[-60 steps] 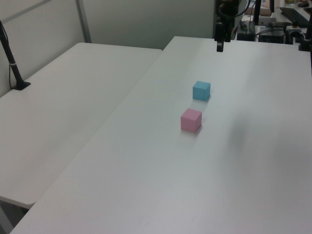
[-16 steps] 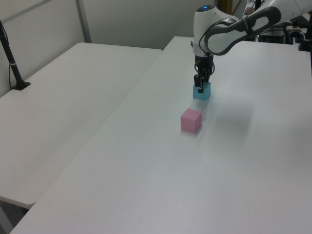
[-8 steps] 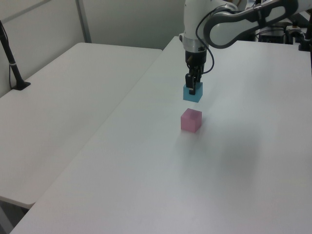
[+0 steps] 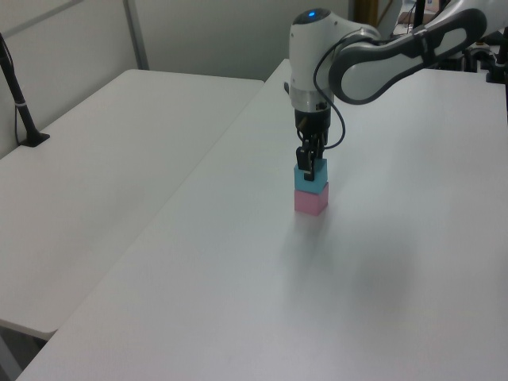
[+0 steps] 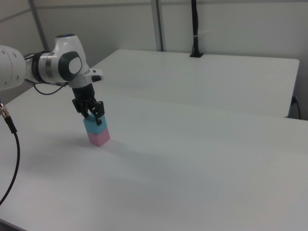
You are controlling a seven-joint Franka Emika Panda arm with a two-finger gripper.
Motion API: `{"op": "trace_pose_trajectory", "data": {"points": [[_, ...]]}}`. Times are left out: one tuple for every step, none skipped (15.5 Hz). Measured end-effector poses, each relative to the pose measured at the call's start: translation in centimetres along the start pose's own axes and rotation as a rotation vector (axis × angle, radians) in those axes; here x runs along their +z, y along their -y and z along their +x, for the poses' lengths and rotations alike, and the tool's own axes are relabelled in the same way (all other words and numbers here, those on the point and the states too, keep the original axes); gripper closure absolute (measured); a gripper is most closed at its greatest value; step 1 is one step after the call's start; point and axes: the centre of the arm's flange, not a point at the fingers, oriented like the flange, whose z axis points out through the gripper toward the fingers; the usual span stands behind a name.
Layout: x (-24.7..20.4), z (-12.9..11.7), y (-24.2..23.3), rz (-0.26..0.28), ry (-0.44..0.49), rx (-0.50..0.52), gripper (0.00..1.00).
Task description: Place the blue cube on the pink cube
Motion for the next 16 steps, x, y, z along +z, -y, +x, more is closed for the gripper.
{"op": "trace_pose_trajectory", "data": {"points": [[0.3, 0.1, -0.1, -0.001, 0.003, 0.001, 0.29], [0.2, 0.1, -0.2, -0.001, 0.003, 0.003, 0.19], [0.0, 0.2, -0.2, -0.001, -0.002, 0.004, 0.09], [-0.5, 0.2, -0.2, 0.002, -0.011, 0.004, 0.0], [-1.5, 0.2, -0.3, 0.005, -0.025, 0.005, 0.0], [-2.6, 0.1, -0.4, 0.008, -0.041, 0.007, 0.0], [-4.0, -0.2, -0.7, 0.008, -0.045, 0.01, 0.0], [-5.5, -0.7, -1.1, 0.006, -0.043, 0.015, 0.0], [-7.2, -1.3, -1.7, 0.003, -0.043, 0.022, 0.0], [-9.0, -1.9, -2.6, 0.0, -0.042, 0.032, 0.0], [-10.7, -2.6, -3.7, -0.003, -0.038, 0.047, 0.0], [-12.4, -3.4, -5.2, -0.007, -0.029, 0.061, 0.0], [-13.9, -4.3, -6.9, -0.011, -0.015, 0.058, 0.0], [-15.3, -5.2, -8.6, -0.011, -0.002, 0.045, 0.0], [-16.3, -5.9, -10.0, -0.001, 0.003, 0.037, 0.0], [-17.1, -6.5, -11.3, 0.01, 0.006, 0.038, 0.0]]}}
